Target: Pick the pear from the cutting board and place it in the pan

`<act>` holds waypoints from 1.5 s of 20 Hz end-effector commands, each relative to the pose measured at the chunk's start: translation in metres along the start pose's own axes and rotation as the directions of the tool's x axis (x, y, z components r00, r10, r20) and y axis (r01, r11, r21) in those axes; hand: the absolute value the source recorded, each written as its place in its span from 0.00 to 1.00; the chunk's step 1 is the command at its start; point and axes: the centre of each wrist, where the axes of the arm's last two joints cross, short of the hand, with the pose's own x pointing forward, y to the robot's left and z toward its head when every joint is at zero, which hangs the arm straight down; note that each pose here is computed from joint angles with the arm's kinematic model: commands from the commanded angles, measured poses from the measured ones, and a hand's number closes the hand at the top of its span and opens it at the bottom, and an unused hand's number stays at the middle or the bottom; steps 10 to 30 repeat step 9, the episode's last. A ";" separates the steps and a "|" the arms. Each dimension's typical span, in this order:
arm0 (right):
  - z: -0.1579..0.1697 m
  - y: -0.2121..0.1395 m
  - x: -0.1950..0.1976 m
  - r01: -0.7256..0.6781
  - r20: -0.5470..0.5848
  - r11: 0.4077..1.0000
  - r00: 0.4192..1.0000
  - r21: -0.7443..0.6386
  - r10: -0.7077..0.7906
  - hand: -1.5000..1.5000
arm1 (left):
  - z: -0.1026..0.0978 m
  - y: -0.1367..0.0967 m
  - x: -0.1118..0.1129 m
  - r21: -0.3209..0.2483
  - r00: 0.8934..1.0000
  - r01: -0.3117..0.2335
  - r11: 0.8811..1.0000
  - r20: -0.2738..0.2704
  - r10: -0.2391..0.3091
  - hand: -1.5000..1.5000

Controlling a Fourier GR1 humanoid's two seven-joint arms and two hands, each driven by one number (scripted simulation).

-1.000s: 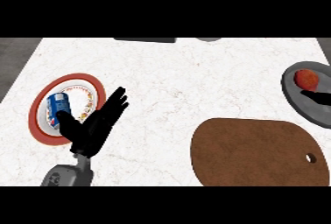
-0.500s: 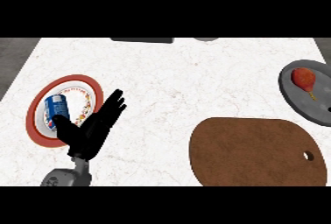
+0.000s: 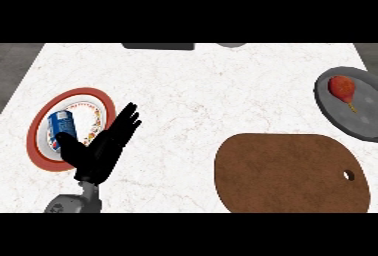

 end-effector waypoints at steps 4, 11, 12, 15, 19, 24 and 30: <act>0.021 -0.022 -0.002 0.050 0.052 0.994 0.997 0.099 -0.055 0.00 | -0.003 -0.001 0.001 -0.003 1.000 -0.005 1.000 -0.009 0.005 0.50; 0.018 -0.027 0.005 0.046 0.065 0.993 0.996 0.112 -0.054 0.00 | -0.002 -0.002 0.005 0.008 1.000 0.000 1.000 0.003 0.000 0.50; 0.018 -0.027 0.005 0.046 0.065 0.993 0.996 0.112 -0.054 0.00 | -0.002 -0.002 0.005 0.008 1.000 0.000 1.000 0.003 0.000 0.50; 0.018 -0.027 0.005 0.046 0.065 0.993 0.996 0.112 -0.054 0.00 | -0.002 -0.002 0.005 0.008 1.000 0.000 1.000 0.003 0.000 0.50; 0.018 -0.027 0.005 0.046 0.065 0.993 0.996 0.112 -0.054 0.00 | -0.002 -0.002 0.005 0.008 1.000 0.000 1.000 0.003 0.000 0.50; 0.018 -0.027 0.005 0.046 0.065 0.993 0.996 0.112 -0.054 0.00 | -0.002 -0.002 0.005 0.008 1.000 0.000 1.000 0.003 0.000 0.50; 0.018 -0.027 0.005 0.046 0.065 0.993 0.996 0.112 -0.054 0.00 | -0.002 -0.002 0.005 0.008 1.000 0.000 1.000 0.003 0.000 0.50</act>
